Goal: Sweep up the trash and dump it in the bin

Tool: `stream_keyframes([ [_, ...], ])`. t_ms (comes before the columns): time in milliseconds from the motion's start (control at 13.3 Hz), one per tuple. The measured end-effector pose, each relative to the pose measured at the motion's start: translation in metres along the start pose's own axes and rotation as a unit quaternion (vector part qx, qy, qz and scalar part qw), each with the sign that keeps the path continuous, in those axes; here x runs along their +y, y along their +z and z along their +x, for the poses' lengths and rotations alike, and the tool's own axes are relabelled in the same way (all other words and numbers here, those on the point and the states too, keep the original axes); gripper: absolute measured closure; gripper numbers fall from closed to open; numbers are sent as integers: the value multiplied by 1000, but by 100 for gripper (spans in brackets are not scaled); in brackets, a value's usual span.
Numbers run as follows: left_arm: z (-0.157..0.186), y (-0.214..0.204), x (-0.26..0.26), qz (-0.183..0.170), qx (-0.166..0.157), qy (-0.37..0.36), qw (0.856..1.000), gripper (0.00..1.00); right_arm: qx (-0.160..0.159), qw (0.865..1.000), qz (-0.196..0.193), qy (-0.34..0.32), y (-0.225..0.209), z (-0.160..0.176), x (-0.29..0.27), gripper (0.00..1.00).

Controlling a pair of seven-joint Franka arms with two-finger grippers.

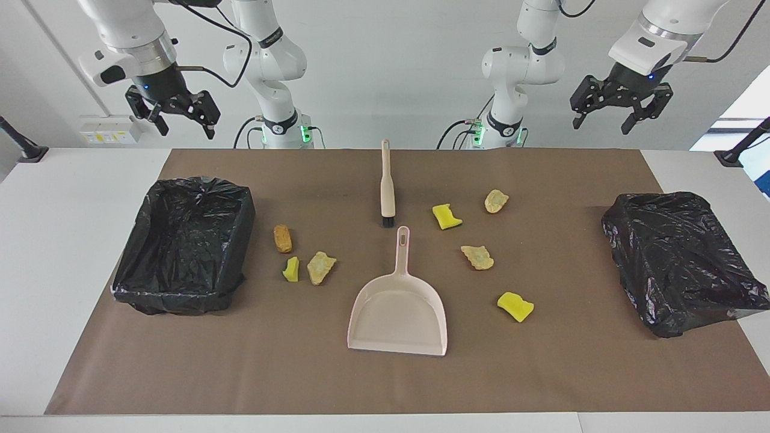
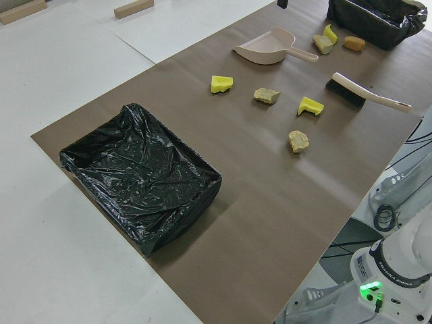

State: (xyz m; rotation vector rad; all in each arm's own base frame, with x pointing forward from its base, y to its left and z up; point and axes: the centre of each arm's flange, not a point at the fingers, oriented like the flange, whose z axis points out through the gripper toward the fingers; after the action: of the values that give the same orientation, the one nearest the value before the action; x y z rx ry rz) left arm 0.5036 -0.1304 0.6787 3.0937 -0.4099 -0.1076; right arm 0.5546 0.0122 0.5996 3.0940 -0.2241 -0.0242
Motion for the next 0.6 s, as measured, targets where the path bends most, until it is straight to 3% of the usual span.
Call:
stream_keyframes([
  [225, 0, 41, 77, 6, -6, 26, 1000, 0, -9, 1000, -1, 27, 45, 39, -54, 0],
  [601, -26, 139, 200, 14, 0, 30, 999, 0, -42, 996, 32, 72, 113, 94, -145, 0],
])
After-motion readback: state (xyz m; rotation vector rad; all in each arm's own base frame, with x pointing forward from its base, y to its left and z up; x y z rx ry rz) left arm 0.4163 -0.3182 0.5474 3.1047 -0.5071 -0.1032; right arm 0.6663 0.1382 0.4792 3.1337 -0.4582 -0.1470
